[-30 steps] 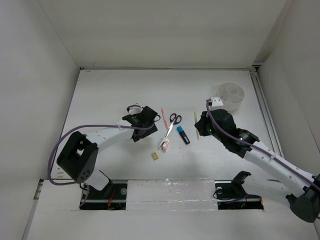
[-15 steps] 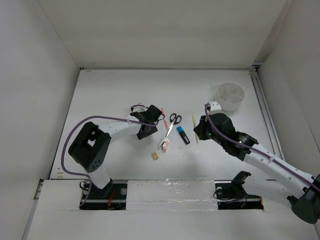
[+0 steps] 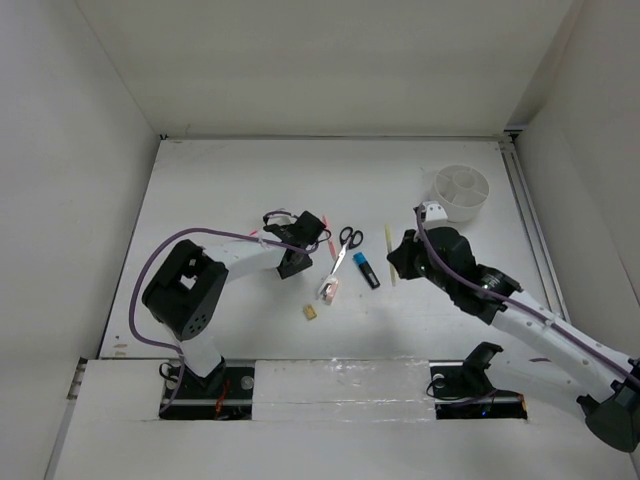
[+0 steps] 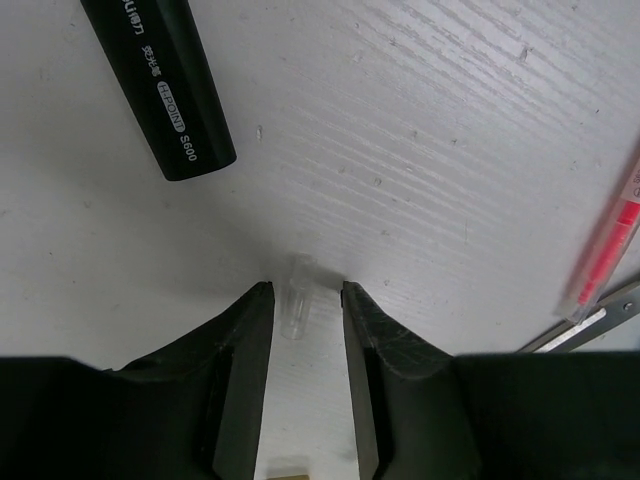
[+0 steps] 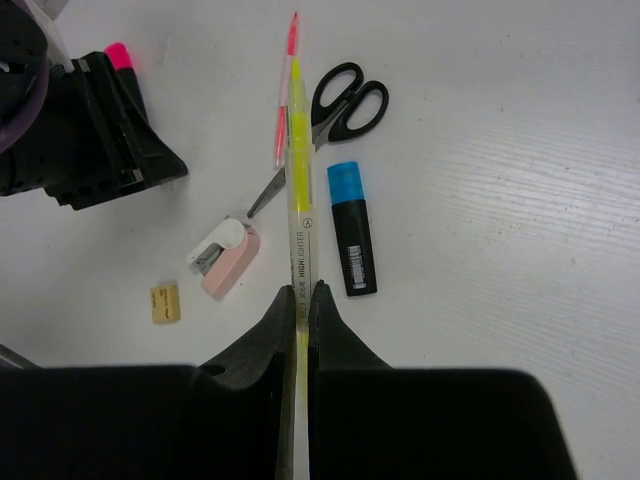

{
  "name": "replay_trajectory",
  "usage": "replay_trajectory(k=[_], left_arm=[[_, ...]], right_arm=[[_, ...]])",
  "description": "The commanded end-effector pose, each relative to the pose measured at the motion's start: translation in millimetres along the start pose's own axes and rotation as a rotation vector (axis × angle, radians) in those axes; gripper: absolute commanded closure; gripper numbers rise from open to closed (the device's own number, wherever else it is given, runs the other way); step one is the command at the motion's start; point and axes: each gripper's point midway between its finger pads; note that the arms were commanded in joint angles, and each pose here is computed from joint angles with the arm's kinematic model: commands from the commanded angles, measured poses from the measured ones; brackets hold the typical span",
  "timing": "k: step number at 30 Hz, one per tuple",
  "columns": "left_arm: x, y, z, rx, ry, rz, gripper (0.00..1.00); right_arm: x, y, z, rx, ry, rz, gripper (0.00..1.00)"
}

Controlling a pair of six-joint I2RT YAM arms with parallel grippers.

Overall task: Sort the stationery into containers
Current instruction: Close the pen cap on the pen.

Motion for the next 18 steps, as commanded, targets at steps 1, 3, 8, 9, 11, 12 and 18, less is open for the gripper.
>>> replay_trajectory(k=[1, 3, 8, 9, 11, 12, 18], left_arm=[[-11.3, 14.6, -8.7, 0.056, 0.027, -0.010, 0.71], [-16.6, 18.7, -11.6, 0.067, 0.043, -0.017, 0.78], [-25.9, 22.4, -15.1, 0.070, 0.075, -0.022, 0.86], [-28.1, 20.1, -17.1, 0.061, 0.084, -0.030, 0.88], [-33.0, 24.2, -19.3, 0.064, 0.096, -0.033, 0.99], [-33.7, 20.6, -19.3, 0.047, 0.102, -0.037, 1.00], [-29.6, -3.0, -6.8, -0.077, 0.120, -0.089, 1.00]], right_arm=[[13.7, 10.6, 4.5, 0.044, -0.058, -0.026, 1.00], [15.9, 11.1, 6.8, 0.049, -0.068, -0.028, 1.00], [16.1, 10.6, 9.3, 0.049, -0.069, -0.029, 1.00], [16.1, 10.6, 9.3, 0.049, -0.069, -0.029, 1.00], [16.3, 10.1, 11.8, 0.050, -0.070, -0.029, 1.00], [16.3, 10.1, 11.8, 0.050, -0.070, -0.029, 1.00], [16.3, 10.7, 9.5, 0.054, -0.080, -0.031, 1.00]])
Point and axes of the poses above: each gripper's point midway between its finger pads, its own z axis back along the fingers, its own y axis along the line the jaws close on, x = y × z, and after that the axes turned 2 degrees about z, right-handed
